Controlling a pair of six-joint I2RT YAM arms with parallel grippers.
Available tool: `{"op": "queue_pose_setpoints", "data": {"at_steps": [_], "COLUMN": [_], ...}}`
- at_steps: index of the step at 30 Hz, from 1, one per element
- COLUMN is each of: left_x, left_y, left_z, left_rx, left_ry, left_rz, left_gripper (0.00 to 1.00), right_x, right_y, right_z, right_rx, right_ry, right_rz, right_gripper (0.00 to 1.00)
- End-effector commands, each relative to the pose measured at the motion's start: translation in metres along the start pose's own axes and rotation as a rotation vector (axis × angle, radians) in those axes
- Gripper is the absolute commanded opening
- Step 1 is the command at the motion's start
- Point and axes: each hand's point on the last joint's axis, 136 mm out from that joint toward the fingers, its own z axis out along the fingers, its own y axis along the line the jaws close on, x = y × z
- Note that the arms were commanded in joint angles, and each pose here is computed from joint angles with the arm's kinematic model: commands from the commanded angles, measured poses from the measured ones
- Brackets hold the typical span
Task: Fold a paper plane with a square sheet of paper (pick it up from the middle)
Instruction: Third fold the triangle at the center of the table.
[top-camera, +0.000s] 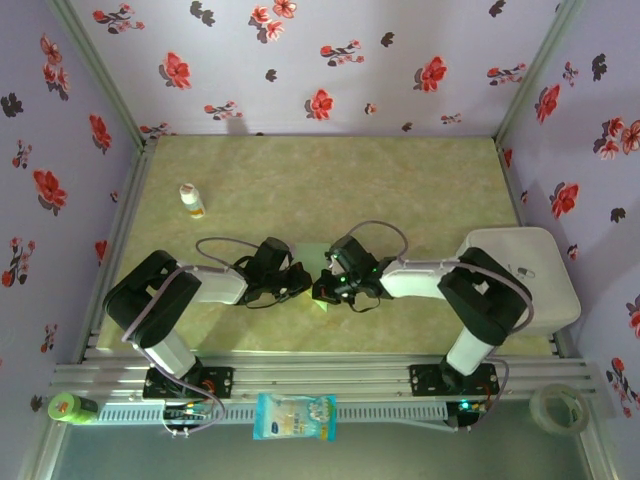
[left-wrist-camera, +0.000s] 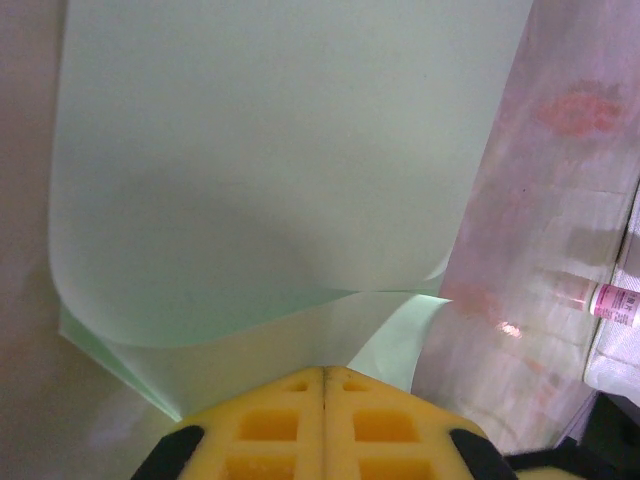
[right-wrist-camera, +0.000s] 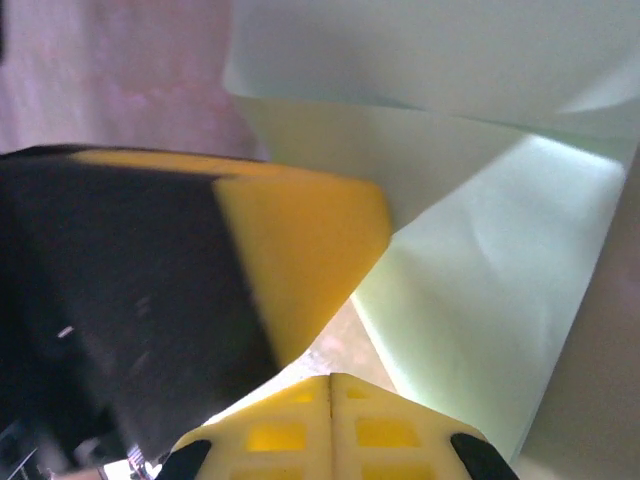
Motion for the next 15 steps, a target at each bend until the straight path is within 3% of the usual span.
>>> {"op": "queue_pose_setpoints", "data": {"at_steps": [1,7,15], "left_x": [0.009,0.008,0.007], "left_y": [0.028,0.029,0.032], "left_z": [0.003,0.002,0.002], "left_rx": [-0.095,-0.097,-0.109], "left_ry": [0.010,0.004,-0.007], "left_rz": [-0.006,-0.007,-0.023], "left_gripper": [0.00,0.00,0.00], "right_x": [-0.008,0.027,0.055], "right_y": [0.004,-0.042,-0.049], "right_z": [0.007,0.014,-0.002], "right_rx": [-0.018,0.028,0.028], "right_ry": [0.003,0.070,0.136], "right_rz": [0.033,0.122,0.101], "right_gripper": [0.03,0.04,0.04]}}
